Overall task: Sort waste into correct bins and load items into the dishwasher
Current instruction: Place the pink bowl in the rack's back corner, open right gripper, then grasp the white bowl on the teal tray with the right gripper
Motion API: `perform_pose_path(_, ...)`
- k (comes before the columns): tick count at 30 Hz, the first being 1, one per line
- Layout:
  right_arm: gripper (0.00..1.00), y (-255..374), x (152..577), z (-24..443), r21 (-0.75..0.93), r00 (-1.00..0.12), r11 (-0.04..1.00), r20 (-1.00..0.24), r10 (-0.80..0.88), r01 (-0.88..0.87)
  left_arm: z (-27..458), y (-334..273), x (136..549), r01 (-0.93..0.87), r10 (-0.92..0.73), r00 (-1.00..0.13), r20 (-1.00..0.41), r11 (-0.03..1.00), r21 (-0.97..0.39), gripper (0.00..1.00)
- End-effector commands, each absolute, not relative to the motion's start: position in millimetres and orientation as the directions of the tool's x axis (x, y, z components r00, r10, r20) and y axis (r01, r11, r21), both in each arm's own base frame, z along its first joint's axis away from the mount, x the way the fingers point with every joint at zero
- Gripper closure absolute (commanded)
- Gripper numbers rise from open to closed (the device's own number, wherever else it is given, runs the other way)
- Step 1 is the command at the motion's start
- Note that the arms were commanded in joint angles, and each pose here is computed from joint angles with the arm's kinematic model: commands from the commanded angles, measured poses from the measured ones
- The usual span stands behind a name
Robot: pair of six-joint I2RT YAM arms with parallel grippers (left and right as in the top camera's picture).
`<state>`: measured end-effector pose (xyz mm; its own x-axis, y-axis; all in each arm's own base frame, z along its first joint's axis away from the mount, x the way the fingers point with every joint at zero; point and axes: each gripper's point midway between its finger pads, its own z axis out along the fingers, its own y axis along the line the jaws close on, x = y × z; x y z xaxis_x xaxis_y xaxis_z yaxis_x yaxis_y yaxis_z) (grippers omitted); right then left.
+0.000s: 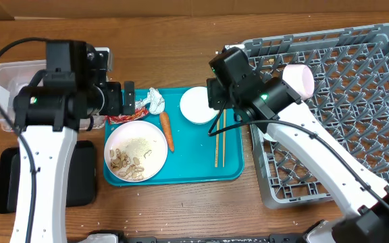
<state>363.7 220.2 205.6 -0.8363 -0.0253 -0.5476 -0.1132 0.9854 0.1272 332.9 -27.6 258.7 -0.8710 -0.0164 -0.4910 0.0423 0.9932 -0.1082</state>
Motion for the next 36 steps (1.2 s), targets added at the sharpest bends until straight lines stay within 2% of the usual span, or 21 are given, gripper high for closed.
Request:
perform_pose_path(1, 0.42, 236.1, 351.5, 158.2, 0.293, -0.929, 0.955, -0.338, 0.15, 0.047, 251.8, -24.9, 340.6, 0.051, 0.001, -0.881, -0.473, 0.994, -0.093, 0.0)
perform_pose_path(7, 0.47, 238.8, 357.9, 108.2, 0.263, -0.947, 0.953, -0.238, 0.217, 0.152, 227.8, -25.8, 350.0, 0.046, 0.003, -0.913, -0.408, 0.994, -0.095, 0.0)
perform_pose_path(10, 0.35, 234.1, 364.4, 83.5, 0.238, -0.928, 0.934, -0.2, 0.315, 0.266, 214.8, -25.4, 354.3, 0.041, 0.002, -0.928, -0.371, 0.995, -0.095, 0.0)
perform_pose_path(12, 0.37, 233.3, 368.7, 73.5, 0.233, -0.925, 0.931, -0.192, 0.329, 0.283, 208.2, -25.5, 356.1, 0.039, 0.003, -0.936, -0.353, 0.995, -0.095, 0.0)
perform_pose_path(13, 0.38, 231.5, 371.1, 67.3, 0.227, -0.924, 0.929, -0.186, 0.335, 0.291, 203.5, -25.6, 357.4, 0.038, 0.003, -0.94, -0.34, 0.995, -0.095, 0.0)
perform_pose_path(17, 0.56, 227.1, 377.1, 53.9, 0.23, -0.922, 0.921, -0.159, 0.354, 0.314, 188.2, -25.7, 361.3, 0.033, 0.003, -0.955, -0.298, 0.995, -0.096, 0.0)
perform_pose_path(20, 0.59, 224.0, 378.1, 46.0, 0.224, -0.921, 0.918, -0.141, 0.364, 0.329, 176.3, -25.7, 363.6, 0.03, 0.004, -0.964, -0.264, 0.995, -0.096, 0.0)
perform_pose_path(22, 0.65, 223.1, 378.2, 42.2, 0.219, -0.917, 0.914, -0.134, 0.376, 0.343, 169.0, -25.8, 366.1, 0.029, 0.004, -0.969, -0.248, 0.995, -0.096, 0.0)
perform_pose_path(27, 0.67, 222.4, 382.1, 40.3, 0.225, -0.909, 0.906, -0.138, 0.394, 0.359, 153.6, -25.8, 368.3, 0.024, 0.004, -0.979, -0.206, 0.995, -0.096, 0.0)
perform_pose_path(30, 0.85, 225.3, 383.9, 41.3, 0.235, -0.909, 0.906, -0.145, 0.391, 0.352, 146.5, -25.9, 369.5, 0.022, 0.004, -0.982, -0.186, 0.995, -0.096, 0.0)
perform_pose_path(31, 0.94, 225.6, 383.1, 41.1, 0.233, -0.91, 0.907, -0.144, 0.388, 0.35, 143.3, -25.9, 369.7, 0.022, 0.004, -0.984, -0.177, 0.995, -0.096, 0.0)
perform_pose_path(36, 0.96, 226.7, 383.5, 56.5, 0.238, -0.93, 0.928, -0.166, 0.329, 0.286, 132.8, -25.9, 370.4, 0.019, 0.004, -0.989, -0.148, 0.995, -0.096, 0.0)
